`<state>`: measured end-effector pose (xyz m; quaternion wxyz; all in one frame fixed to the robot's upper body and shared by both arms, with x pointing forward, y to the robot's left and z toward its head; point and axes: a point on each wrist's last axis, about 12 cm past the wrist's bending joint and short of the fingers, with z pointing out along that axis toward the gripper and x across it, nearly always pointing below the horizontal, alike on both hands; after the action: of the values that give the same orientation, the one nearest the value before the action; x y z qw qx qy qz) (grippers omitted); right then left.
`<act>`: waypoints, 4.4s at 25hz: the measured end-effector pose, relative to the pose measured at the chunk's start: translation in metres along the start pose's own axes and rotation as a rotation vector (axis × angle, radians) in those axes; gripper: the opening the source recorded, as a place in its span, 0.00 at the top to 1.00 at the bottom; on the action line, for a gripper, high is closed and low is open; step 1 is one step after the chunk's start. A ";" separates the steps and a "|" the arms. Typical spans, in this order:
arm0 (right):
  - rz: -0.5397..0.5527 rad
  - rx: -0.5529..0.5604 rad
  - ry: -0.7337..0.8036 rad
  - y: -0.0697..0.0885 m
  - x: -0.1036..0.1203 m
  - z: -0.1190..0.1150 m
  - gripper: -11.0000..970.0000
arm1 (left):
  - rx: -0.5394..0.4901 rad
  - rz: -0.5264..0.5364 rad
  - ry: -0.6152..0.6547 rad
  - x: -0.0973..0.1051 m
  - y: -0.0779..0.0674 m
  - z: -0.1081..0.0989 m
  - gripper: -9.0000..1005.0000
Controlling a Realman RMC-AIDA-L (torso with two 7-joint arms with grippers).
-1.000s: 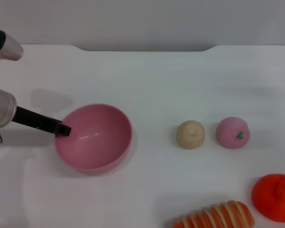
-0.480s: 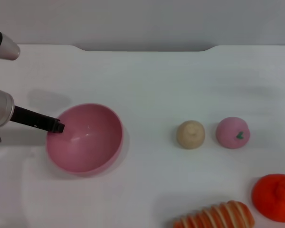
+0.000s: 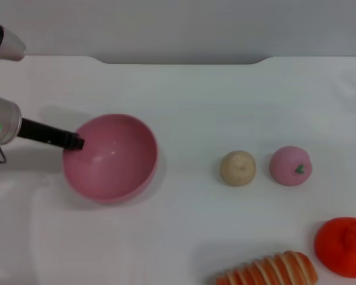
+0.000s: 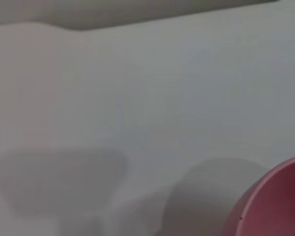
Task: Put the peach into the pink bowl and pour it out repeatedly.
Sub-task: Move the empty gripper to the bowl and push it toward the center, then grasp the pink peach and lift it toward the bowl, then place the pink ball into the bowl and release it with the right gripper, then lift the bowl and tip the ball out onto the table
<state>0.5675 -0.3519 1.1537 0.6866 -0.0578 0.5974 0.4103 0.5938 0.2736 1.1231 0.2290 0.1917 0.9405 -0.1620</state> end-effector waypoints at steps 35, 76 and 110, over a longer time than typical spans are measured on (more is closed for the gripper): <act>-0.392 0.055 1.398 0.033 0.079 0.092 0.38 | 0.160 0.120 -0.088 -0.093 -0.060 -0.035 0.95; -0.741 -0.023 0.845 0.123 -0.051 0.134 0.93 | 0.188 0.097 -0.059 -0.090 -0.062 -0.023 0.95; -0.591 -0.298 0.657 0.126 -0.025 0.149 0.55 | 0.182 0.122 -0.077 -0.100 -0.071 -0.013 0.95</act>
<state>0.6040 -0.1973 1.2689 0.5326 -0.4505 0.6756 0.2385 0.6407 0.1882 1.1990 0.2562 0.2624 0.8989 -0.2399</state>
